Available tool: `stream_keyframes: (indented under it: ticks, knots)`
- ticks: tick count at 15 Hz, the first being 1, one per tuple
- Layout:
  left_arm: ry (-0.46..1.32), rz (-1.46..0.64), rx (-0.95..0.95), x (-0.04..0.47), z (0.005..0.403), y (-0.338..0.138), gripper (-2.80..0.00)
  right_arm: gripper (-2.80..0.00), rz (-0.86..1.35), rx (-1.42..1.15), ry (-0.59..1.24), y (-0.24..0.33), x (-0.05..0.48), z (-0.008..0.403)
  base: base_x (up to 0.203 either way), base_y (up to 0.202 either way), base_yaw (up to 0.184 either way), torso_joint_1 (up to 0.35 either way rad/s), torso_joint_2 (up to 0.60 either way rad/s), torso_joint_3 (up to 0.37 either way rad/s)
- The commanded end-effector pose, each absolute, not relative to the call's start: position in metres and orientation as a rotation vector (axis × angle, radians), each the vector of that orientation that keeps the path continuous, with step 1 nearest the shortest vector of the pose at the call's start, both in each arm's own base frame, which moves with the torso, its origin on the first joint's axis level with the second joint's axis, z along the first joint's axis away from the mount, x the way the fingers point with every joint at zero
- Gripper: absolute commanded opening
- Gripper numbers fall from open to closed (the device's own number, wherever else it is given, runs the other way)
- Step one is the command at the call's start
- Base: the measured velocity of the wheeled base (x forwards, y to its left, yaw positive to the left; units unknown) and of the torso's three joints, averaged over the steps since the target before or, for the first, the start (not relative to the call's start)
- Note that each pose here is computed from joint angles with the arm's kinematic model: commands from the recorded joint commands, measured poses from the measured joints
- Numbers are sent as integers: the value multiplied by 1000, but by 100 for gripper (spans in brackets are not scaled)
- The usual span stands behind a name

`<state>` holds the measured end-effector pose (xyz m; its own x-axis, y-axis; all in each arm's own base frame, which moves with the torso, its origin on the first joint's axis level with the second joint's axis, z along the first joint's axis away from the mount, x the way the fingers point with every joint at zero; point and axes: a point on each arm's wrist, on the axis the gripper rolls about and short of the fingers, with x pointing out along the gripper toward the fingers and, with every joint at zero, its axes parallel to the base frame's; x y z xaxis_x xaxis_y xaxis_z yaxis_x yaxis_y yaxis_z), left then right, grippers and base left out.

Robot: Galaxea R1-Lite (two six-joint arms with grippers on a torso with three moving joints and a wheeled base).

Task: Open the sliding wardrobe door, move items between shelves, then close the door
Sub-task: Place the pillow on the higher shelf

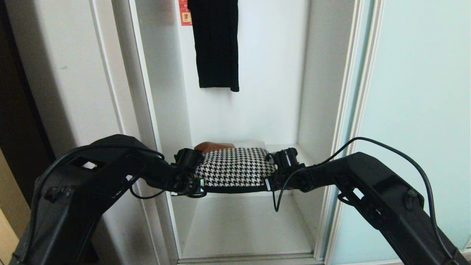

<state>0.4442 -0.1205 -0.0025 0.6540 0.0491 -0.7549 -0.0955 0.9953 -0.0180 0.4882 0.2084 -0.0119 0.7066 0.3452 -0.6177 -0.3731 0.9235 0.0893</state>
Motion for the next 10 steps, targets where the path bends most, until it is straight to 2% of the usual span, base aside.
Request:
stream_keyframes:
  ticks: [1, 5, 8, 10]
  knots:
    - [872, 87, -25, 452, -22, -123, -280, -280, 438, -3, 669, 207, 489, -3, 0, 0, 0, 0, 0, 0]
    - [833, 75, -28, 461, -20, -127, -280, -280, 461, 44, 623, 199, 494, 6, 0, 0, 0, 0, 0, 0]
    - [692, 75, -55, 496, -4, -132, -280, -280, 467, 47, 632, 197, 494, 2, 0, 0, 0, 0, 0, 0]
    - [657, 139, -46, 503, -10, -129, -280, -280, 470, 47, 644, 197, 494, -2, 0, 0, 0, 0, 0, 0]
